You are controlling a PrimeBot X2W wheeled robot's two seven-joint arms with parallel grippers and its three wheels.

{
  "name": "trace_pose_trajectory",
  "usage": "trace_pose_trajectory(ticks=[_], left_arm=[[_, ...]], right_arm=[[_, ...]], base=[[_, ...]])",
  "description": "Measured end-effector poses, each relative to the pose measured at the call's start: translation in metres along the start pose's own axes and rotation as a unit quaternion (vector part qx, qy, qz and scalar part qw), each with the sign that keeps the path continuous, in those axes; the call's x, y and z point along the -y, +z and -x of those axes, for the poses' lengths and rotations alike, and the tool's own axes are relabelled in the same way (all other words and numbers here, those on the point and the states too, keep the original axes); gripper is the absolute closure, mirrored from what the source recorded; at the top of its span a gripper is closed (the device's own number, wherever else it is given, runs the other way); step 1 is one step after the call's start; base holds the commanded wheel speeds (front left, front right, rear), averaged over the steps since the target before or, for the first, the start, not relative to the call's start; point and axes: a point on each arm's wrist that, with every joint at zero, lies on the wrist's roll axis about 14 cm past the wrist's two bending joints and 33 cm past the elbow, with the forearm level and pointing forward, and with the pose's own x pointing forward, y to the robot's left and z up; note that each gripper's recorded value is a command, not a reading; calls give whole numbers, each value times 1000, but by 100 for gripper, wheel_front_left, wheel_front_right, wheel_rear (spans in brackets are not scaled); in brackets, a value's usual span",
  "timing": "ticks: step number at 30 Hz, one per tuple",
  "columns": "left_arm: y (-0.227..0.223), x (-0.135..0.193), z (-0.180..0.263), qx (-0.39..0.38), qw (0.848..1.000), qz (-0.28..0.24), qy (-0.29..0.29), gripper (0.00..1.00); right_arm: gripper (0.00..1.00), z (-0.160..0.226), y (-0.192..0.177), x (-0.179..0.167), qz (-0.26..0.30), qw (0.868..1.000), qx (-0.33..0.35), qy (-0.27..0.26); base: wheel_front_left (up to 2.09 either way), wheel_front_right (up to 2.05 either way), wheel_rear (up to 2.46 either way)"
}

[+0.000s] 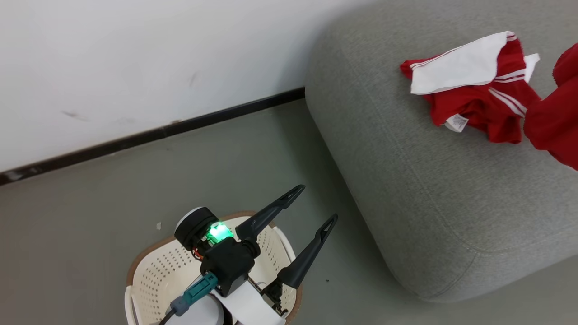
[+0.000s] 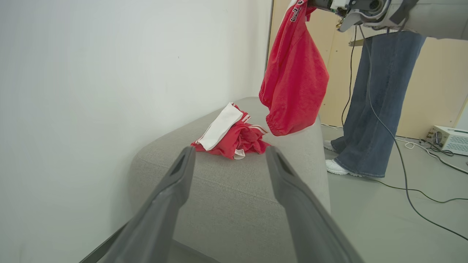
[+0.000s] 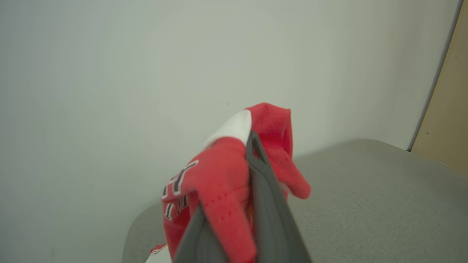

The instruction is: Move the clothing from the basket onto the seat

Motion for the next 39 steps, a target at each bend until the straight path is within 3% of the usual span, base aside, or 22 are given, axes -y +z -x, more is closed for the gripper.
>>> trace_pose_trajectory(ticks=[8,16,25,35,36,38,39], left_arm=[[-4,-17,-1,0,1000,2,7,0],[-12,-29,-5,-2,1000,10,4,0],[-28,-51,-6,-13,1000,12,9,0],[-41,-70,-10,-18,1000,14,11,0],[-42,-71,-11,-17,1000,13,11,0],[-45,-75,-12,-19,1000,9,10,0],[-48,-77,-12,-21,1000,8,9,0]], right_arm=[[100,-30,-40,-16,20,999,-30,3],[100,-32,-135,-54,7,992,-120,24],[100,-10,-220,-62,-13,979,-204,3],[100,-3,-260,-70,-26,972,-232,-6],[96,-3,-262,-71,-27,972,-232,-6],[58,-3,-267,-75,-29,972,-234,-4],[47,-1,-270,-79,-36,971,-237,-3]], base=[[0,0,0],[0,0,0],[0,0,0],[0,0,0],[0,0,0],[0,0,0],[0,0,0]])
